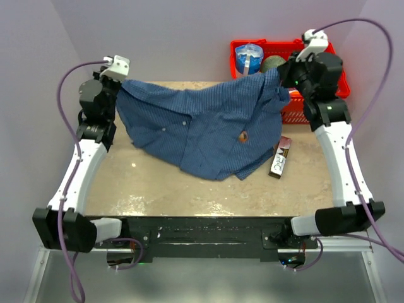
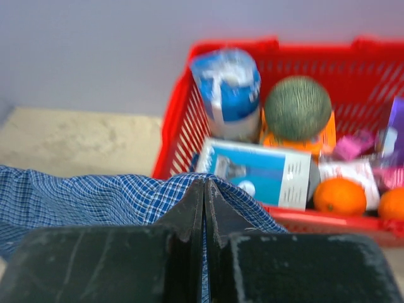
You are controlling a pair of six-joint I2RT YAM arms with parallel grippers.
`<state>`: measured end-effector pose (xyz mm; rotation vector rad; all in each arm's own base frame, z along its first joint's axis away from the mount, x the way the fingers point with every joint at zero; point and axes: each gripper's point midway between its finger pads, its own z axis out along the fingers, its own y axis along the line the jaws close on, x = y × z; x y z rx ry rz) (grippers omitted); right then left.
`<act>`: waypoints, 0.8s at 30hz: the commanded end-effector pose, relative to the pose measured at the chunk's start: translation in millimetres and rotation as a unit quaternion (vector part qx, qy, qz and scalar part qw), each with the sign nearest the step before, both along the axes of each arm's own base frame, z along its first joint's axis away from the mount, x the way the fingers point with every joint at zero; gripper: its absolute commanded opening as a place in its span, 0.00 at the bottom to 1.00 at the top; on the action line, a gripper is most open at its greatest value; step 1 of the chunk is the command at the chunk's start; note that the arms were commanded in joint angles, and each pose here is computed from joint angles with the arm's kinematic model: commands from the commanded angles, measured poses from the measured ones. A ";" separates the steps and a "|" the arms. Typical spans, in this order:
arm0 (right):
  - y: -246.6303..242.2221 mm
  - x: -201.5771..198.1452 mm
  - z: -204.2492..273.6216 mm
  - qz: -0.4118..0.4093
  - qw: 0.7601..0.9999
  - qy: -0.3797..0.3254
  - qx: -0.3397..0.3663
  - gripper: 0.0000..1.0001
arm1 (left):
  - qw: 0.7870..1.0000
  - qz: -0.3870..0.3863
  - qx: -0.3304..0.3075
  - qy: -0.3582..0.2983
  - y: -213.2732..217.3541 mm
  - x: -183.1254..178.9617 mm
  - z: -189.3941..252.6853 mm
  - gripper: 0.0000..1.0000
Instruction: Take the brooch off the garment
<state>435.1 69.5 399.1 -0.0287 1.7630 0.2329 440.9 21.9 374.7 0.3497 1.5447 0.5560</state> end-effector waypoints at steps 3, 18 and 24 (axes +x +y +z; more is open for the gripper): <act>7.2 -60.9 131.8 0.045 0.986 -0.158 0.023 0.00 | 0.980 0.081 0.005 -0.182 35.4 -84.4 136.4 0.00; -13.6 -229.9 254.2 0.044 0.937 -0.344 0.044 0.00 | 0.885 0.151 0.037 -0.439 66.0 -310.3 328.1 0.00; -16.7 -287.2 315.2 0.055 0.903 -0.420 0.069 0.00 | 0.868 0.157 0.057 -0.468 66.8 -342.8 360.9 0.00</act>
